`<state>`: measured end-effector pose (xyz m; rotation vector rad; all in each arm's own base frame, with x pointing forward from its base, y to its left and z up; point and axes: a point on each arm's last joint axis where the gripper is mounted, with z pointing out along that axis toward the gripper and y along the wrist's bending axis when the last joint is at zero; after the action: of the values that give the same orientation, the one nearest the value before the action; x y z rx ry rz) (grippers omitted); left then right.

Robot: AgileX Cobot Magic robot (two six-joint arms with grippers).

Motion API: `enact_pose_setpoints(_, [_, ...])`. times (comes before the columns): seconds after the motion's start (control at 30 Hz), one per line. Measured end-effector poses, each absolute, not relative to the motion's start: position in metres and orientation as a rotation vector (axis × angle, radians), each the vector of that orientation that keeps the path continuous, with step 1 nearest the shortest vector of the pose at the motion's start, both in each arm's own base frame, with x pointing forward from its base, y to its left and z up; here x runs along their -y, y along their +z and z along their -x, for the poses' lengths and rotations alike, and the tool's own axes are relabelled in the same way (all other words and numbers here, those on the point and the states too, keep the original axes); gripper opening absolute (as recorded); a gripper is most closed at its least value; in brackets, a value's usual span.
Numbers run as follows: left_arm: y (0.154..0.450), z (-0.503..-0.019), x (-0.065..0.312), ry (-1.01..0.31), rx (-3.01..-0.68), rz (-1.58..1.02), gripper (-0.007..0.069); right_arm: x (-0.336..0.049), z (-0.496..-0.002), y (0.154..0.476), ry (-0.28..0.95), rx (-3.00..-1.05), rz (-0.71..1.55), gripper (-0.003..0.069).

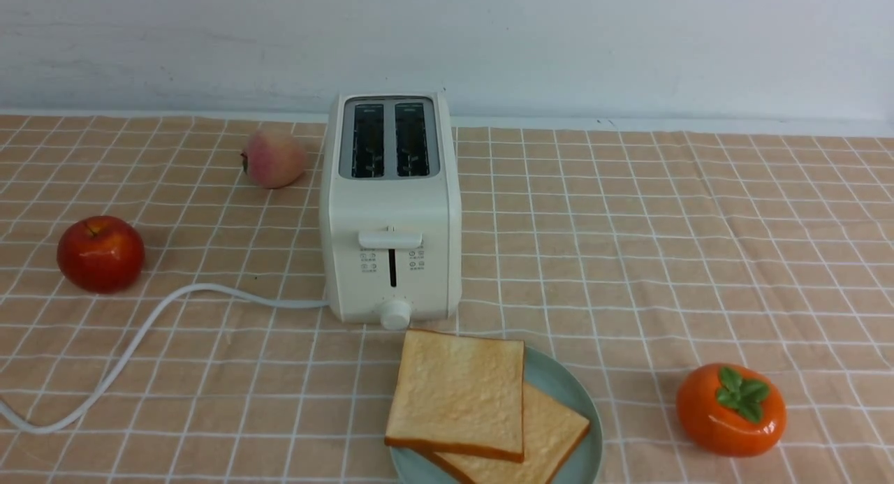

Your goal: Take toasted bread from bread machine on light coffee tablecloth place on plate.

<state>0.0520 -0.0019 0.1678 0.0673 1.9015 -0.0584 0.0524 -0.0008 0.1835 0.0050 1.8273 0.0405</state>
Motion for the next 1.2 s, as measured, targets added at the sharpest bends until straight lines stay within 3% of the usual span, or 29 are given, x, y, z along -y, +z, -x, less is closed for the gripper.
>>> enact_pose_setpoints(1.2, [0.1678,-0.0521,-0.0012,-0.019,-1.901,-0.008,0.0071,0.0053,-0.0519,0.1742,-0.041,-1.877,-0.033,0.0113])
